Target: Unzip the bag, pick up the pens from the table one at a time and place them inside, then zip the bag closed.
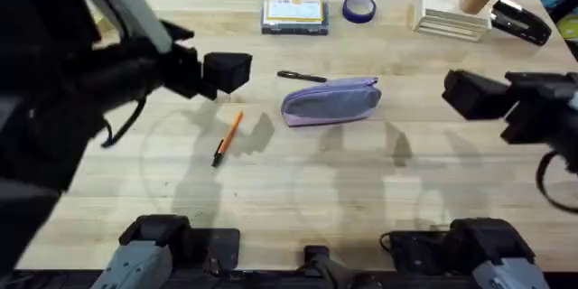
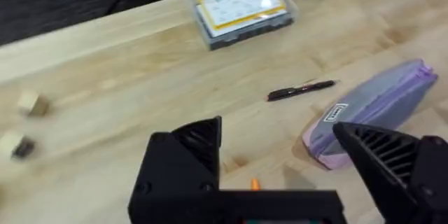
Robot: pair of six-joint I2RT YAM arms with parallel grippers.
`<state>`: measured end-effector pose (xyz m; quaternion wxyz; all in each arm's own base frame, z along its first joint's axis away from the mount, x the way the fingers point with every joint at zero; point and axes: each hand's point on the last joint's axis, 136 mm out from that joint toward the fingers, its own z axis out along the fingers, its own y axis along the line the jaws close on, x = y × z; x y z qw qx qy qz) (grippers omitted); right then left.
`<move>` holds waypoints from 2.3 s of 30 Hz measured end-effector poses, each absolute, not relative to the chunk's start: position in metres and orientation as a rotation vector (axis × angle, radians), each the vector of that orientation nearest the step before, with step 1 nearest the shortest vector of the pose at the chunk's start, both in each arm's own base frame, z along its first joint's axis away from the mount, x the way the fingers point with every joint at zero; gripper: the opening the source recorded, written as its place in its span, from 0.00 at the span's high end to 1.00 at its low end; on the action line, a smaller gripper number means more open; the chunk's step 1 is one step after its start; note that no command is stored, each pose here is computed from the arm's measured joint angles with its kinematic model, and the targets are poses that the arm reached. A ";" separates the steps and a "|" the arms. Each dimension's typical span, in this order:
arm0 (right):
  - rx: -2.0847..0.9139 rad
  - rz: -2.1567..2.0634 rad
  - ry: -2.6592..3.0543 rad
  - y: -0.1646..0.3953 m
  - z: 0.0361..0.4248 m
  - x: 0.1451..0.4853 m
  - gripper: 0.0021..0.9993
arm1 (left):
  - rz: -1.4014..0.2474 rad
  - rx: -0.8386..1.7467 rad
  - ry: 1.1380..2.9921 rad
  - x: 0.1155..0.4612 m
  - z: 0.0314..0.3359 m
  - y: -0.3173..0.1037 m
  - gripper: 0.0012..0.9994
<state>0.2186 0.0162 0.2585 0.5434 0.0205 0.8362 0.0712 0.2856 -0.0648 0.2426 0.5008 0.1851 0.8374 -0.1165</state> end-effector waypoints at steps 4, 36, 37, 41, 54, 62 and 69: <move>0.047 0.192 2.048 0.019 0.268 0.227 0.00 | -0.312 0.638 1.983 0.291 0.242 -0.080 0.01; 0.047 0.234 2.149 0.025 0.281 0.238 0.00 | -0.508 1.284 1.730 0.277 0.190 -0.128 0.01; 0.047 0.234 2.149 0.025 0.281 0.238 0.00 | -0.508 1.284 1.730 0.277 0.190 -0.128 0.01; 0.047 0.234 2.148 0.025 0.281 0.238 0.00 | -0.536 1.283 1.749 0.280 0.182 -0.129 0.01; 0.046 0.237 2.149 0.025 0.281 0.238 0.00 | -0.735 1.424 1.768 0.279 0.130 -0.176 0.01; 0.046 0.237 2.149 0.025 0.281 0.238 0.00 | -0.773 1.436 1.795 0.289 0.102 -0.182 0.01; 0.046 0.237 2.149 0.025 0.281 0.238 0.00 | -0.816 1.430 1.790 0.297 0.086 -0.186 0.26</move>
